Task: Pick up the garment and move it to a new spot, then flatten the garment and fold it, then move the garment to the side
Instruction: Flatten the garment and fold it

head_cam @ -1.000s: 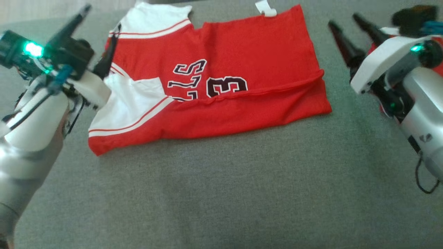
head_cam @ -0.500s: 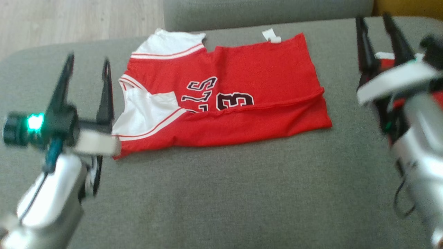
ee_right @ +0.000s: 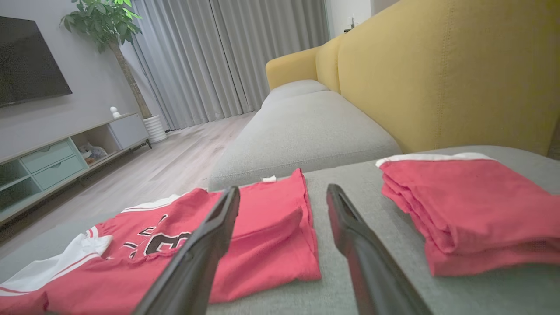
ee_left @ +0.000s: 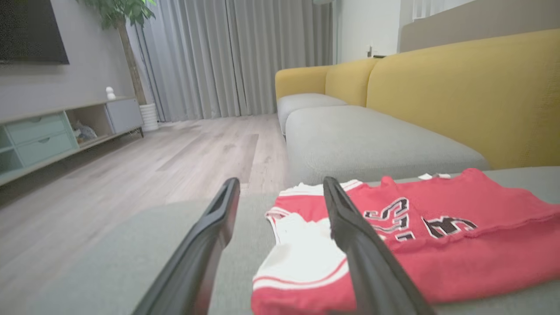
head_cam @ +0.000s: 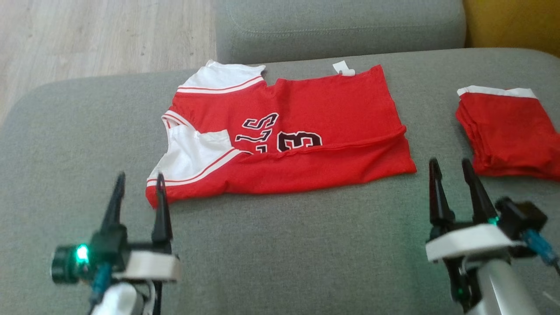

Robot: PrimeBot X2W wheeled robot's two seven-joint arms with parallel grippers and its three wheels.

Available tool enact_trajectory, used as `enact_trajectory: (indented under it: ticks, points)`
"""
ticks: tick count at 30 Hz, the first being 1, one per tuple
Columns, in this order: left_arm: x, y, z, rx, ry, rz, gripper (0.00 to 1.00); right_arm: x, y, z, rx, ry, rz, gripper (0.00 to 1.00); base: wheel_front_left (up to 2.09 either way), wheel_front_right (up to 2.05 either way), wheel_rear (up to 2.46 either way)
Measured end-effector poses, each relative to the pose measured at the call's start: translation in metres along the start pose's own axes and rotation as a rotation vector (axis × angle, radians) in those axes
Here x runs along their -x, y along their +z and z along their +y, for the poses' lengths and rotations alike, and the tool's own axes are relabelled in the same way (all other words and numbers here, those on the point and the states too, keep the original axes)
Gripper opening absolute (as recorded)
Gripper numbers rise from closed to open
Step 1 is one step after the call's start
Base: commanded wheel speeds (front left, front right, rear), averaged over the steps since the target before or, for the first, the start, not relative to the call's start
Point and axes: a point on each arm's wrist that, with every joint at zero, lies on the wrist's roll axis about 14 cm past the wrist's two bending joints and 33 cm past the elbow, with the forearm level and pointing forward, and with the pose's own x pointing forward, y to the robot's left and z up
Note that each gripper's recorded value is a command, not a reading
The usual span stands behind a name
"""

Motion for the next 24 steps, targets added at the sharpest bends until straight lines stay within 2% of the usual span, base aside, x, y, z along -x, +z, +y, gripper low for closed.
enact_trajectory:
  ticks: [10,13,24]
  points:
    - [0.003,-0.027,-0.002,0.021,-0.008,0.07,1.0,0.011,0.007,-0.008,0.001,-0.031,-0.028,1.0,0.0,0.0,0.0]
    - [0.003,-0.069,0.006,0.014,0.005,0.213,1.0,0.009,0.005,-0.01,0.0,-0.035,-0.025,1.0,0.0,0.0,0.0]
    - [-0.02,-0.129,0.014,-0.016,0.016,0.464,1.0,0.001,-0.006,-0.015,-0.007,-0.048,0.006,1.0,0.0,0.0,0.0]
